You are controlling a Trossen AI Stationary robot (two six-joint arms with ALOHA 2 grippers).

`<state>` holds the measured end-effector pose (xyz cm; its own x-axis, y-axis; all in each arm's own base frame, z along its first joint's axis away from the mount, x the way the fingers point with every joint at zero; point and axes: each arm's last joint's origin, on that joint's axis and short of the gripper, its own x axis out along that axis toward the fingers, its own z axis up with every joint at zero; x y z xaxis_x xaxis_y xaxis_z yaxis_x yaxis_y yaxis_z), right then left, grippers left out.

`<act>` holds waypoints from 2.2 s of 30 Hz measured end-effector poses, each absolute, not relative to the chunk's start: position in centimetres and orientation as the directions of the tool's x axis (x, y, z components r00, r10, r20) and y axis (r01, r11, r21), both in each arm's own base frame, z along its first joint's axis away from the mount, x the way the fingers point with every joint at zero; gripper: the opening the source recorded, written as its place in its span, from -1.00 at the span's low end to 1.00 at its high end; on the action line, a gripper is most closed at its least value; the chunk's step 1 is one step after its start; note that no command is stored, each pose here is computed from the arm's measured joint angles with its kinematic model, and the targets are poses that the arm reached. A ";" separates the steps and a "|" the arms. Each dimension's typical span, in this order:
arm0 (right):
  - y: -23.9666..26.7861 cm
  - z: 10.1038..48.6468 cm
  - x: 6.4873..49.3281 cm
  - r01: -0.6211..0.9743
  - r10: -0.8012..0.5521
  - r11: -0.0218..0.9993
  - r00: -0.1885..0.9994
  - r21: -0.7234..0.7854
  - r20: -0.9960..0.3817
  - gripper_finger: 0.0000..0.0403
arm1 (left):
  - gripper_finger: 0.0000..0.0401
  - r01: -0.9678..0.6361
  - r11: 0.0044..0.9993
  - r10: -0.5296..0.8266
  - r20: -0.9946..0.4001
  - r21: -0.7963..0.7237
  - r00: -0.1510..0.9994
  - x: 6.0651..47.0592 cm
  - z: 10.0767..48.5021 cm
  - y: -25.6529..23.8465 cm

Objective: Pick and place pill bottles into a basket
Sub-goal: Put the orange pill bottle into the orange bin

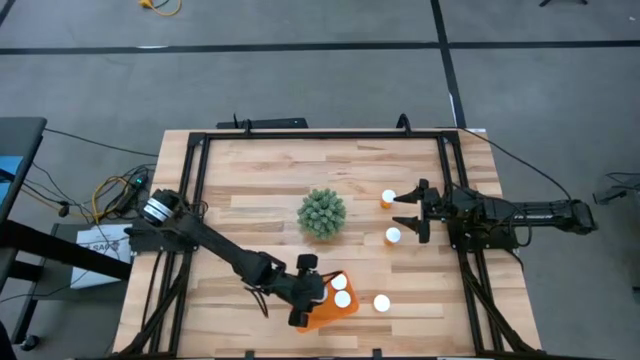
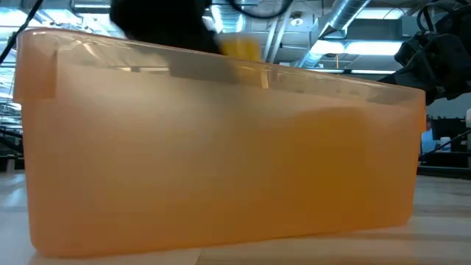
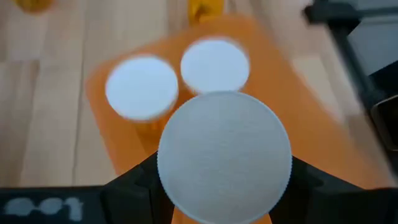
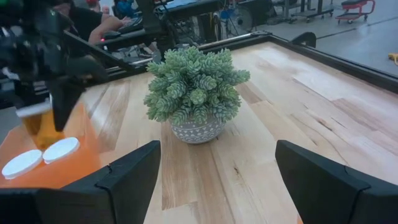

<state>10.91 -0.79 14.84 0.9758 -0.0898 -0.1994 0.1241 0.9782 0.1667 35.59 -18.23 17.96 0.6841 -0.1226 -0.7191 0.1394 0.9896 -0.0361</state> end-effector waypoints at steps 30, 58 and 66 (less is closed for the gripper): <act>-0.8 14.7 11.0 0.125 -0.089 0.978 0.974 0.166 -0.210 0.54 | 0.19 -0.003 0.999 -0.034 -0.785 -0.046 0.618 35.7 17.2 -16.0; -0.8 14.7 11.0 0.126 -0.090 0.978 0.973 0.166 -0.210 0.54 | 0.21 0.311 0.926 -0.101 -0.658 0.212 0.746 33.6 28.5 -18.5; -0.8 14.7 10.9 0.126 -0.090 0.978 0.973 0.166 -0.211 0.54 | 0.21 0.290 0.929 -0.110 -0.576 0.230 0.810 28.5 32.0 -15.5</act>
<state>10.95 -0.79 14.74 0.9734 -0.0900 -0.2105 0.1262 0.9780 0.1658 28.53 -15.46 32.03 0.8101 -0.1098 -0.5759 0.2895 0.9291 0.2301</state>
